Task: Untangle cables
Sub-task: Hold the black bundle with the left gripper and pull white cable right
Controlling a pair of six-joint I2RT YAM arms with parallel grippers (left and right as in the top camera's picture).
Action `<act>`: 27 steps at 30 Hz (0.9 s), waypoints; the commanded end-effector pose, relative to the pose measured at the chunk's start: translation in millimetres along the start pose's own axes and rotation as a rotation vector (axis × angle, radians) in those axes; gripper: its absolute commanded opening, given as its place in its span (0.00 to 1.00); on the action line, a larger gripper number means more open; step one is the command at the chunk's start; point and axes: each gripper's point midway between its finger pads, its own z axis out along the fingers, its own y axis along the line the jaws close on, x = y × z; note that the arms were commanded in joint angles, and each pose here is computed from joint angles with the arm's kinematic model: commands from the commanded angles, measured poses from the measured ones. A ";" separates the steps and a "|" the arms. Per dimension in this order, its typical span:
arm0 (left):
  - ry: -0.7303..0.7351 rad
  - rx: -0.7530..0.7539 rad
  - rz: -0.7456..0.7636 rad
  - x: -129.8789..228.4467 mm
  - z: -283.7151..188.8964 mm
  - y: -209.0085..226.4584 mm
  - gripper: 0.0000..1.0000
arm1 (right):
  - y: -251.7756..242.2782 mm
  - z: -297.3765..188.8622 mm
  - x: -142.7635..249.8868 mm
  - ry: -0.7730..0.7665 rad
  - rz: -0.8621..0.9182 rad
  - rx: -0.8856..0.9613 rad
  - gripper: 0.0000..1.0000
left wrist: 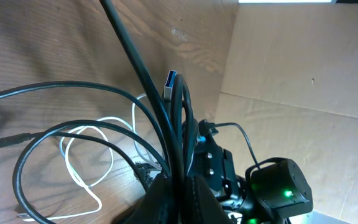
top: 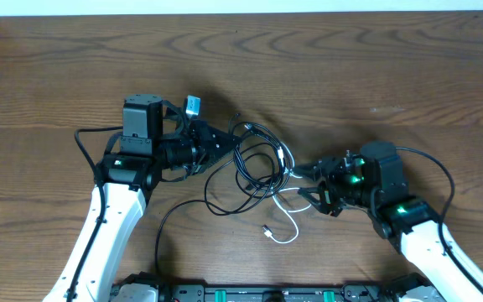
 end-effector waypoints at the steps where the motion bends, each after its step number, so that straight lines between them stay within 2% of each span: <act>1: 0.002 0.003 -0.014 -1.2 0.2 1.1 0.08 | -1.3 10.5 0.6 0.006 0.123 0.009 0.54; 7: 0.002 0.003 -0.013 -1.2 0.2 1.1 0.08 | 10.0 18.6 1.1 0.023 0.129 -0.031 0.45; 14: 0.002 0.003 0.002 -1.2 0.2 1.1 0.08 | 11.0 18.8 1.4 0.026 0.136 -0.035 0.29; 21: 0.002 0.003 0.002 -1.1 0.2 1.1 0.08 | 11.1 18.8 1.6 0.027 0.135 -0.035 0.01; 27: 0.002 0.003 0.001 -1.2 0.2 1.0 0.08 | 14.1 19.1 3.8 0.032 -0.020 -0.048 0.01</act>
